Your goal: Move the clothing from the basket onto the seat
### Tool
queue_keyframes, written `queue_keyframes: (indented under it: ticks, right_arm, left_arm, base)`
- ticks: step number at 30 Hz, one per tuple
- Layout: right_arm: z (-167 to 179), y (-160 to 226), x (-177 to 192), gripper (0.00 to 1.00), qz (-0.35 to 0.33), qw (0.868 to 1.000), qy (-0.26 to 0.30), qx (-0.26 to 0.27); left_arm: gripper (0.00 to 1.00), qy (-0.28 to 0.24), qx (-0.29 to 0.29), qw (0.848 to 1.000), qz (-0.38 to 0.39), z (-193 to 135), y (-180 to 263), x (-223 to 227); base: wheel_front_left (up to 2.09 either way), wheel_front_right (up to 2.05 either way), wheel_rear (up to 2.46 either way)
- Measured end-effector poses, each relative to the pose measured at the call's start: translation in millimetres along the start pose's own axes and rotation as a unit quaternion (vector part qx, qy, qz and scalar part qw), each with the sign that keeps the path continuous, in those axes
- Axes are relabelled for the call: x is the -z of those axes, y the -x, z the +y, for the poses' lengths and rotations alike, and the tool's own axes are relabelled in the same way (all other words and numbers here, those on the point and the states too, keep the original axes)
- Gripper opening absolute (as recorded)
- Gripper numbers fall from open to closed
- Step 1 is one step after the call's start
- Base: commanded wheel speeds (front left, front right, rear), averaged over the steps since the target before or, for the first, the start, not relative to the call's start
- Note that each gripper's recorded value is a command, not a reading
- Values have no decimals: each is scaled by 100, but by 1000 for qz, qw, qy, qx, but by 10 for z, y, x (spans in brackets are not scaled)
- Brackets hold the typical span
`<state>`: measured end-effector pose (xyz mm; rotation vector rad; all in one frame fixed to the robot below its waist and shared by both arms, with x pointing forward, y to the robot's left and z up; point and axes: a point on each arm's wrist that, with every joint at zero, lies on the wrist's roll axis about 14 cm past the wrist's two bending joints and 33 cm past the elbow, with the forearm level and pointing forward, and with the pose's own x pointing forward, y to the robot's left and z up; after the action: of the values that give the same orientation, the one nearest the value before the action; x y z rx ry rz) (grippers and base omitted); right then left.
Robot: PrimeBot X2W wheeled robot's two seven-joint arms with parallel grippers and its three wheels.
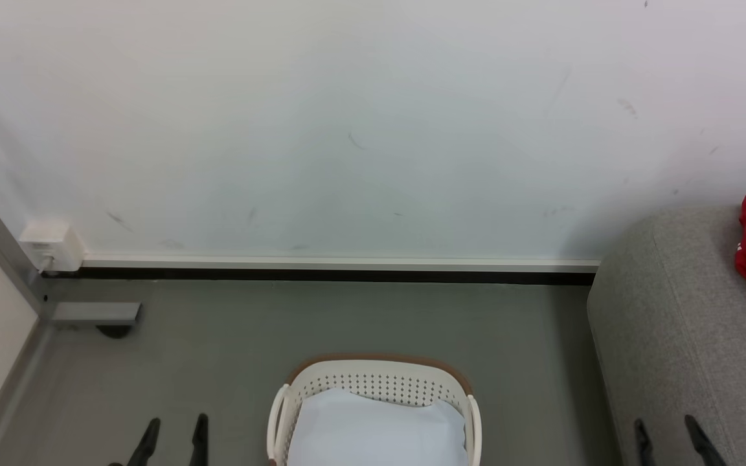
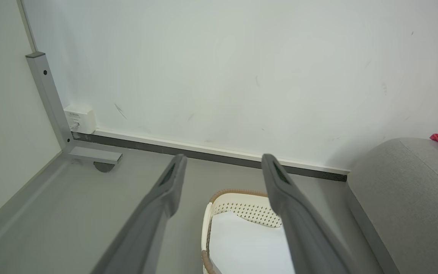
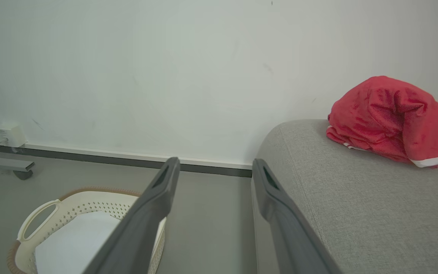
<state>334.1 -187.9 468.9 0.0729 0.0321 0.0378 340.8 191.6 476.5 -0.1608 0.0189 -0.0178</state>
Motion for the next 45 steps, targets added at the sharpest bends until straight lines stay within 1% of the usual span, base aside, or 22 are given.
queue_keyframes:
  ticks: [9, 18, 19, 25, 35, 45]
  right_arm:
    - [218, 67, 157, 100, 23, 999, -17, -28]
    - [198, 58, 135, 100, 20, 999, -20, -25]
    - [188, 61, 141, 0, 21, 999, -20, -23]
    - [202, 126, 315, 0, 51, 998, -27, -22]
    - [103, 102, 327, 0, 60, 991, -121, 12]
    - [42, 20, 265, 0, 54, 977, -205, 32]
  left_arm:
    - [100, -6, -7, 1000, -5, 21, 30, -1]
    - [100, -25, 2, 1000, 4, 7, 51, 55]
    - [0, -32, 6, 999, 6, -5, 55, 71]
    - [0, -17, 1, 999, 41, -28, 129, 288]
    - [0, 71, -30, 996, 51, 67, 98, 296]
    - [0, 158, -44, 985, 45, 93, 27, 238]
  base:
    - [0, 0, 0]
    - [0, 0, 0]
    - [0, 0, 0]
    - [0, 0, 0]
    - [0, 0, 0]
    - [0, 0, 0]
